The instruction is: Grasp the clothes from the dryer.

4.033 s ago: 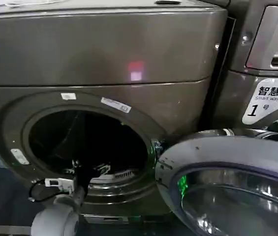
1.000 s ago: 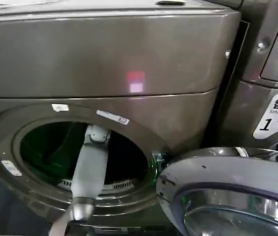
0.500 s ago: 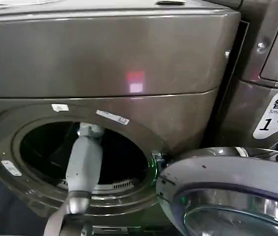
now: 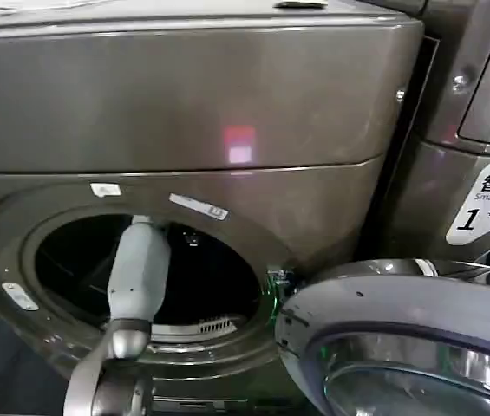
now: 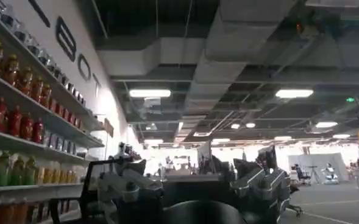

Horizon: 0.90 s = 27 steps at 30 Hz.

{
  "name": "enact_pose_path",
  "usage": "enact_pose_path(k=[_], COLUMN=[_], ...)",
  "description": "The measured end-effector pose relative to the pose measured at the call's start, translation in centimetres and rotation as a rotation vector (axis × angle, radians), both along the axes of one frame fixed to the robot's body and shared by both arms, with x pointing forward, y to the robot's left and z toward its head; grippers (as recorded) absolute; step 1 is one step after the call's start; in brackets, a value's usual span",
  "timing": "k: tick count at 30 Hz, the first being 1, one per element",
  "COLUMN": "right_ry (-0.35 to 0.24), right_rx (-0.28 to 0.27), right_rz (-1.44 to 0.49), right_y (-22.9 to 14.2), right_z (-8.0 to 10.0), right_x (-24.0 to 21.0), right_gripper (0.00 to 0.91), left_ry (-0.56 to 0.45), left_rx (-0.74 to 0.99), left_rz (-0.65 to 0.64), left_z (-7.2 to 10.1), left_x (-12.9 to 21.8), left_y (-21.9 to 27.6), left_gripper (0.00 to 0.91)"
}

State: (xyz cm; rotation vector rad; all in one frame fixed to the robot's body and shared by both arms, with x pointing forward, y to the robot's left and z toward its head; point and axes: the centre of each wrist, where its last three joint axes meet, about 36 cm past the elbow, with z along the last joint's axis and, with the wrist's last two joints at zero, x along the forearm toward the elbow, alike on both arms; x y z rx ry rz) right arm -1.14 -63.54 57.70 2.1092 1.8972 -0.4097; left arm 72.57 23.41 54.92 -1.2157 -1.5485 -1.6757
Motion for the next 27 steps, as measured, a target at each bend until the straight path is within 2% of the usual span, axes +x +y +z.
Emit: enact_pose_path(k=[20, 27], right_ry=[0.004, 0.006], right_rx=[0.019, 0.019], right_rz=[0.014, 0.017], right_y=[0.2, 0.2], right_z=[-1.4, -1.5], right_x=[1.1, 1.2], right_gripper=[0.907, 0.907], left_ry=[0.182, 0.215], left_rx=[-0.063, -0.086], left_rz=[0.054, 0.072], left_z=[-6.3, -7.5], left_x=[0.3, 0.3], left_y=[1.7, 2.1], left_gripper=[0.907, 0.907])
